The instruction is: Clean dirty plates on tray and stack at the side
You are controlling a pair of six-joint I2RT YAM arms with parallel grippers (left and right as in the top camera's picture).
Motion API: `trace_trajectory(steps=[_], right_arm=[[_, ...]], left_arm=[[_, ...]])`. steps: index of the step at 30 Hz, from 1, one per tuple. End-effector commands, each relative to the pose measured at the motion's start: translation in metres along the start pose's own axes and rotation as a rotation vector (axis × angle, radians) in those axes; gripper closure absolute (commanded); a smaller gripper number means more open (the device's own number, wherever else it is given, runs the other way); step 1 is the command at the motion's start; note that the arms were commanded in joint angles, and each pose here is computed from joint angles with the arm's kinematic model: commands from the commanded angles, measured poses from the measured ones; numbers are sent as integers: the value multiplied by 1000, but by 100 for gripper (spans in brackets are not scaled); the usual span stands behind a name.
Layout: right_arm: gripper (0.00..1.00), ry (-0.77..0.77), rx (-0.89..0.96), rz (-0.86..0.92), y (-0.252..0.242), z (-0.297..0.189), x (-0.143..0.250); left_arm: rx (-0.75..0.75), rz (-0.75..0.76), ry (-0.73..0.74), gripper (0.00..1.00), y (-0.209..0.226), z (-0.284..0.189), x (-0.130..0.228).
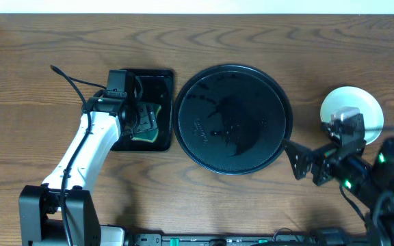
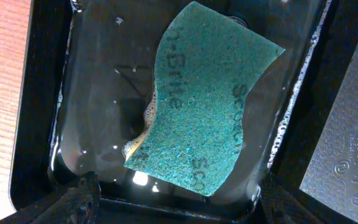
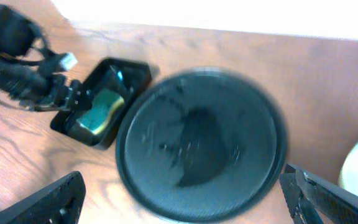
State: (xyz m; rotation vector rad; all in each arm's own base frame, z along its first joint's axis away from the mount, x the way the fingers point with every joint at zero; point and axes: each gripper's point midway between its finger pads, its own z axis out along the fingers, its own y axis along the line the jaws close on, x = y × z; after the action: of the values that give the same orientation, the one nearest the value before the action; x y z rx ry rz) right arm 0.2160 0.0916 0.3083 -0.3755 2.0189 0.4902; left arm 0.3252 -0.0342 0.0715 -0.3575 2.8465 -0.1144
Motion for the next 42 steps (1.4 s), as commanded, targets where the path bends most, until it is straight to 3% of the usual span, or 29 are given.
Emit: trace_trajectory(steps=[1, 16, 30, 35, 42], right_arm=[[1, -68, 45, -215, 0, -10, -5], [1, -281, 172, -294, -32, 20, 78], [1, -474, 162, -366, -45, 60, 106], [1, -491, 168, -379, -44, 57, 102], [1, -401, 158, -345, -49, 67, 122]], left_arm=[[4, 9, -17, 16, -2, -5, -6], [4, 9, -17, 16, -2, -5, -6], [4, 9, -17, 16, -2, -5, -6], [4, 9, -17, 16, -2, -5, -6], [4, 9, -17, 16, -2, -5, -6]])
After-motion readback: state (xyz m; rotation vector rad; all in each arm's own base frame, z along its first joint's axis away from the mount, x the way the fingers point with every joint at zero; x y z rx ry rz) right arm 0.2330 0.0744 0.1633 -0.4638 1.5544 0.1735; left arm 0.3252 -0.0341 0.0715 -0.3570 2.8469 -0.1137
